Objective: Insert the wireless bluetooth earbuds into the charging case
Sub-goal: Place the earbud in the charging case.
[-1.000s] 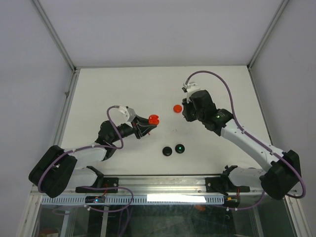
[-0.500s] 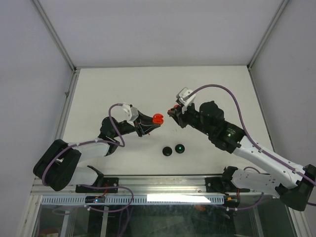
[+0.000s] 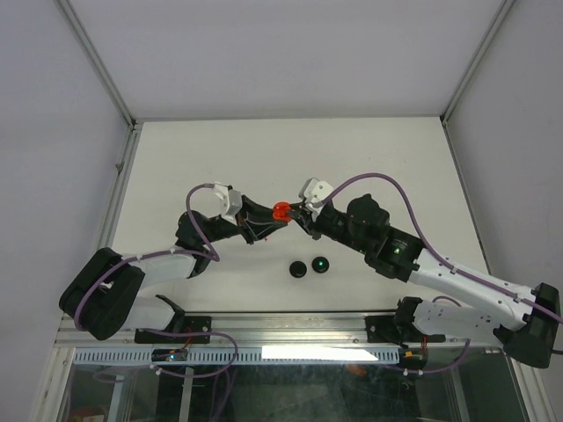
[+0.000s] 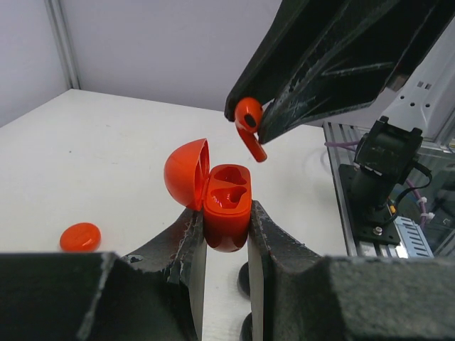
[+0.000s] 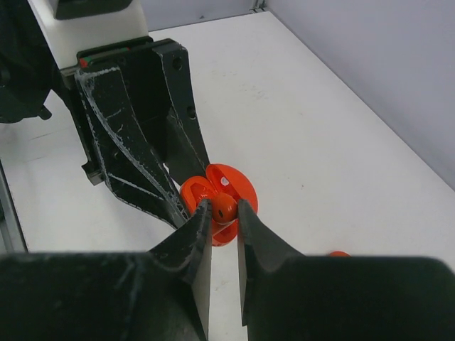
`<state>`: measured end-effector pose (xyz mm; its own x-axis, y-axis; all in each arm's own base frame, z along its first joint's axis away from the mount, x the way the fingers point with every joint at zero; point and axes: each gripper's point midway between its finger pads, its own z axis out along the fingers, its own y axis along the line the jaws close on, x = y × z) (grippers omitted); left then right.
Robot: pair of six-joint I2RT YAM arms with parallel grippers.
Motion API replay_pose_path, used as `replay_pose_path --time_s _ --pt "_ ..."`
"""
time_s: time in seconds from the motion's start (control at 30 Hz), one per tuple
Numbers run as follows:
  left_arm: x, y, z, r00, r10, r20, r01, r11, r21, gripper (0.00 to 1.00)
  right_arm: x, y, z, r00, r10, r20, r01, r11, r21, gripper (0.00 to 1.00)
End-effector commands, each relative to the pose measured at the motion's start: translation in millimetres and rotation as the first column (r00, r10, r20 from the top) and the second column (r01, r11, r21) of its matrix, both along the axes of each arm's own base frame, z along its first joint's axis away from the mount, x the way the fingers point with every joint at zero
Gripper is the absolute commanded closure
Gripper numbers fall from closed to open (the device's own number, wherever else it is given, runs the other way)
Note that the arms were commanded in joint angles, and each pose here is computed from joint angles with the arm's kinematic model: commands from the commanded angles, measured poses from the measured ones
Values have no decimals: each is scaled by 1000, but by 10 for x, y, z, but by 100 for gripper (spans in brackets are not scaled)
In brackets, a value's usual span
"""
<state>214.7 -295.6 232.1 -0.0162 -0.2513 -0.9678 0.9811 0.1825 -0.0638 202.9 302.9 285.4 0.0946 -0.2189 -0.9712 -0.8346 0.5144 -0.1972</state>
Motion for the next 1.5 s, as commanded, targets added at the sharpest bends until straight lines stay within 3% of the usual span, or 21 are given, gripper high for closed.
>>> replay_pose_path --time_s 0.0,0.47,1.0,1.47 --pt "-123 -16 344 996 -42 81 48 995 -85 100 50 36 199 996 -20 84 15 999 52 89" --pt "-181 -42 359 996 -66 57 72 993 -98 100 0 84 150 997 -3 81 0 999 43 89" --pt "-90 -33 415 998 -38 -52 31 989 -145 100 -221 151 80 991 117 72 -121 992 42 89" --pt "-198 43 562 999 -42 -2 41 980 -196 100 -260 129 -62 992 125 36 -126 992 27 78"
